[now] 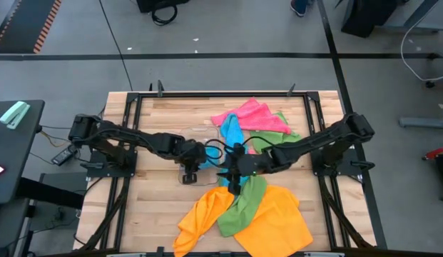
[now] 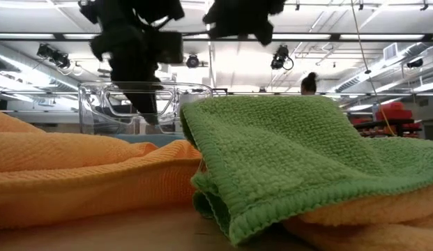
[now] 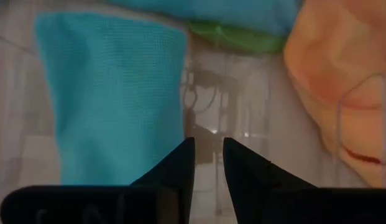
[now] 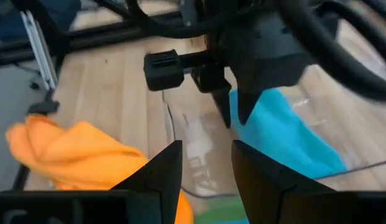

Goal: Fold microfiber towels
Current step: Put the left blue towel into the transparent bin

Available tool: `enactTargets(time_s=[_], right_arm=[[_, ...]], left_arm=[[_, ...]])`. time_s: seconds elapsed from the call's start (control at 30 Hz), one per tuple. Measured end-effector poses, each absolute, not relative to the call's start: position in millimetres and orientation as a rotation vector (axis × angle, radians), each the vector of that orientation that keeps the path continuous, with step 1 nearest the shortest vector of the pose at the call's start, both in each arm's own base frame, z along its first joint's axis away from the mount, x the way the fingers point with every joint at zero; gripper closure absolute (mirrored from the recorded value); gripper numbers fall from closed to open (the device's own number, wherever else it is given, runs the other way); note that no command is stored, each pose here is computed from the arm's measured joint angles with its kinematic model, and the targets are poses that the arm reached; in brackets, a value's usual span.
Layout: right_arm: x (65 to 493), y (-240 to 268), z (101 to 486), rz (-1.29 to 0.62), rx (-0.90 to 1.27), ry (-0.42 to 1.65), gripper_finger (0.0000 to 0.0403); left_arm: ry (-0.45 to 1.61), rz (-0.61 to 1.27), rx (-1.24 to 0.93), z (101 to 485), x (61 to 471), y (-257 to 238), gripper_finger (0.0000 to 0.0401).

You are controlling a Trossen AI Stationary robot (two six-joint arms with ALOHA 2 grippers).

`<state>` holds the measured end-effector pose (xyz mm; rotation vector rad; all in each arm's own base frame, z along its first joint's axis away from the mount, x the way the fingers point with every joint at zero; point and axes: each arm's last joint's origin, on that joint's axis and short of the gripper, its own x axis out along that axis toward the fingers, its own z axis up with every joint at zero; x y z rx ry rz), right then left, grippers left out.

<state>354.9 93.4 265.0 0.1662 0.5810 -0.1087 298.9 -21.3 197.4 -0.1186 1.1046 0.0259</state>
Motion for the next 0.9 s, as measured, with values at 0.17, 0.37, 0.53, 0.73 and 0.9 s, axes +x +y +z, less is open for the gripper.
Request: enactTargets(time_s=[0.17, 0.37, 0.53, 0.73, 0.9], right_arm=[[359.2, 93.2, 251.9, -0.082, 0.152, 0.634, 0.0256], [362.1, 100.9, 242.1, -0.064, 0.114, 0.643, 0.0256], [358.4, 98.7, 223.5, -0.086, 0.114, 0.631, 0.0256], [363.2, 95.5, 212.9, -0.084, 0.081, 0.613, 0.0256], [366.4, 96.2, 209.7, -0.069, 0.072, 0.603, 0.0256]], left_arm=[[1.079, 0.048, -0.139, 191.3, 298.9, -14.9, 0.0311], [1.05, 0.022, -0.166, 190.2, 299.4, -10.8, 0.0321], [0.968, -0.006, -0.153, 193.9, 306.6, -11.1, 0.0329], [1.018, 0.016, -0.195, 183.4, 307.8, -13.9, 0.0323], [1.012, -0.006, -0.195, 176.0, 314.3, -25.5, 0.0307]])
